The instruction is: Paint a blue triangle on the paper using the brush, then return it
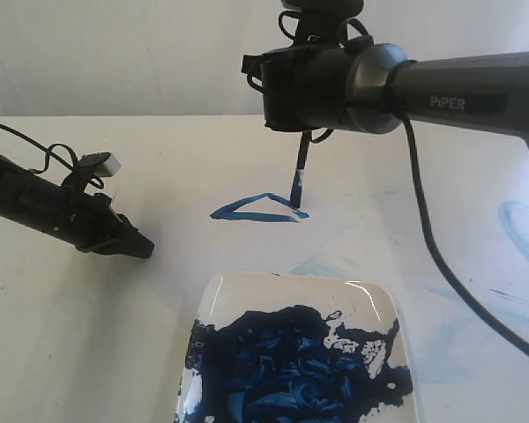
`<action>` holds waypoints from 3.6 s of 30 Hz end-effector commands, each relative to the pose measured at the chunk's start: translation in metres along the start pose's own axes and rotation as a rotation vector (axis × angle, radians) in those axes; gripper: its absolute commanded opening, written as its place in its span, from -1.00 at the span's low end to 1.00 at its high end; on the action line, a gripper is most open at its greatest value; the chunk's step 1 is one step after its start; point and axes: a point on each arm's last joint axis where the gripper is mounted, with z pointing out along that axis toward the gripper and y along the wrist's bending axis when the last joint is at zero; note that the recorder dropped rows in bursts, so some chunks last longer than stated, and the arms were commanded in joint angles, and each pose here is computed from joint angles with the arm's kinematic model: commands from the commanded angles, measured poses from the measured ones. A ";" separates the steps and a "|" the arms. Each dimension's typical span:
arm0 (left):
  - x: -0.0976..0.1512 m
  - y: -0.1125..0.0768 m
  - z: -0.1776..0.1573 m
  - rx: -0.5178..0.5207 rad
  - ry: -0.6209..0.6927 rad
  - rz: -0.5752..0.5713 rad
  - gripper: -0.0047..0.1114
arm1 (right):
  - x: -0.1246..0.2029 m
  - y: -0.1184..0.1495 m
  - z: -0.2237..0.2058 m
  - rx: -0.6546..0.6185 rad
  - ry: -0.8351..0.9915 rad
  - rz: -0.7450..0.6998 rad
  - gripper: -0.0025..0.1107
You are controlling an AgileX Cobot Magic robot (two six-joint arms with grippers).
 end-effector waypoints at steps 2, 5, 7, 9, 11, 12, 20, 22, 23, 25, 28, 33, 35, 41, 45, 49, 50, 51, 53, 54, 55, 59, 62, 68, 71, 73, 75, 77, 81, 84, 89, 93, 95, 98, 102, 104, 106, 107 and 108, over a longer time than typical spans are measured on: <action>0.000 0.000 0.000 0.002 -0.002 -0.001 -0.92 | -0.003 0.001 -0.007 0.012 -0.018 -0.020 -0.96; 0.000 0.000 0.000 0.002 -0.002 -0.001 -0.92 | -0.003 0.000 -0.008 0.030 -0.022 -0.032 -0.96; 0.000 0.000 0.000 0.002 -0.002 -0.001 -0.92 | -0.003 0.000 -0.008 0.032 -0.022 -0.034 -0.96; 0.000 0.000 0.000 0.002 -0.002 -0.001 -0.92 | -0.003 0.000 -0.008 0.032 -0.022 -0.034 -0.96; 0.000 0.000 0.000 0.002 -0.002 -0.001 -0.92 | -0.003 -0.001 -0.008 0.033 -0.021 -0.035 -0.96; 0.000 0.000 0.000 0.002 -0.002 -0.001 -0.92 | -0.002 -0.001 -0.007 0.034 -0.019 -0.038 -0.96; 0.000 0.000 0.000 0.002 -0.002 -0.001 -0.92 | 0.012 -0.010 -0.010 0.053 0.015 -0.050 -0.96; 0.000 0.000 0.000 0.002 -0.002 -0.001 -0.92 | 0.009 -0.012 -0.013 0.053 0.011 -0.045 -0.96; 0.000 0.000 0.000 0.002 -0.002 -0.001 -0.92 | 0.007 -0.012 -0.014 0.050 0.007 -0.040 -0.96; 0.000 0.000 0.000 0.002 -0.002 -0.001 -0.92 | 0.003 -0.013 -0.017 0.047 0.001 -0.028 -0.96; 0.000 0.000 0.000 0.002 -0.002 -0.001 -0.92 | -0.004 -0.014 -0.022 0.040 -0.011 -0.006 -0.96; 0.000 0.000 0.000 0.004 -0.001 -0.001 -0.92 | -0.016 -0.016 -0.029 0.025 -0.029 0.017 -0.96; 0.000 0.000 0.000 0.006 -0.001 -0.001 -0.92 | -0.024 -0.018 -0.035 0.019 -0.041 0.014 -0.96; 0.000 0.000 0.000 0.006 -0.001 -0.001 -0.92 | -0.068 -0.015 -0.054 -0.331 -0.077 -0.098 -0.96; 0.000 0.000 0.000 0.006 -0.001 -0.001 -0.92 | -0.095 -0.025 -0.055 -0.689 -0.094 -0.067 -0.96; 0.000 0.000 0.000 0.006 -0.001 -0.001 -0.92 | -0.096 -0.050 -0.041 -0.907 -0.023 -0.013 -0.96; 0.000 0.000 0.000 0.006 -0.001 -0.001 -0.92 | -0.092 -0.059 -0.035 -0.894 0.008 -0.033 -0.96; 0.000 0.000 0.000 0.006 -0.001 -0.001 -0.92 | -0.087 -0.066 -0.030 -0.879 0.045 -0.028 -0.96; 0.000 0.000 0.000 0.006 -0.001 -0.001 -0.92 | -0.078 -0.076 -0.023 -0.843 0.092 -0.073 -0.96; 0.000 0.000 0.000 0.006 -0.001 -0.001 -0.92 | -0.074 -0.078 -0.022 -0.834 0.103 -0.082 -0.96; 0.000 0.000 0.000 0.003 -0.001 -0.001 -0.92 | -0.070 -0.079 -0.021 -0.829 0.115 -0.082 -0.96; 0.000 0.000 0.000 0.003 -0.001 -0.001 -0.92 | -0.055 -0.085 -0.016 -0.783 0.147 -0.084 -0.96; 0.000 0.000 0.000 0.003 -0.001 -0.001 -0.92 | -0.045 -0.091 -0.011 -0.722 0.163 -0.089 -0.96; 0.000 0.000 0.000 0.003 -0.001 -0.001 -0.92 | -0.038 -0.095 -0.007 -0.690 0.139 -0.114 -0.96; 0.000 0.000 0.000 0.003 -0.001 -0.001 -0.92 | -0.041 -0.091 -0.011 -0.751 0.094 -0.122 -0.96; 0.000 0.000 0.000 0.003 -0.001 -0.001 -0.92 | -0.041 -0.090 -0.012 -0.776 0.076 -0.168 -0.96; 0.000 0.000 0.000 0.003 -0.001 -0.001 -0.92 | -0.039 -0.089 -0.011 -0.780 0.077 -0.177 -0.96; 0.000 0.000 0.000 0.003 -0.001 -0.001 -0.92 | -0.034 -0.088 -0.008 -0.785 0.088 -0.185 -0.96; 0.000 0.000 0.000 0.003 -0.001 -0.001 -0.92 | -0.023 -0.085 0.000 -0.810 0.112 -0.205 -0.96; 0.000 0.000 0.000 0.003 -0.001 -0.001 -0.92 | -0.017 -0.082 0.006 -0.830 0.121 -0.223 -0.96; 0.000 0.001 0.000 -0.001 -0.002 -0.001 -0.92 | -0.018 -0.078 0.013 -0.834 0.114 -0.223 -0.96; 0.000 0.001 0.000 -0.001 -0.002 -0.001 -0.92 | -0.021 -0.075 0.017 -0.836 0.100 -0.222 -0.96; 0.000 0.001 0.000 -0.001 -0.002 -0.001 -0.92 | -0.021 -0.074 0.020 -0.836 0.102 -0.221 -0.96; 0.000 0.001 0.000 -0.001 -0.002 -0.001 -0.92 | -0.016 -0.073 0.026 -0.836 0.113 -0.219 -0.96; 0.000 0.001 0.000 -0.001 -0.002 -0.001 -0.92 | -0.012 -0.072 0.030 -0.829 0.125 -0.219 -0.96; 0.000 0.001 0.000 -0.001 -0.002 -0.001 -0.92 | -0.011 -0.073 0.031 -0.821 0.128 -0.220 -0.96; 0.000 0.001 0.000 -0.005 -0.003 -0.001 -0.92 | -0.011 -0.074 0.032 -0.808 0.128 -0.222 -0.96; 0.000 0.001 0.000 -0.007 -0.003 -0.001 -0.92 | -0.011 -0.074 0.032 -0.803 0.128 -0.222 -0.96; 0.000 0.001 0.000 -0.007 -0.003 -0.001 -0.92 | -0.011 -0.074 0.032 -0.796 0.128 -0.223 -0.96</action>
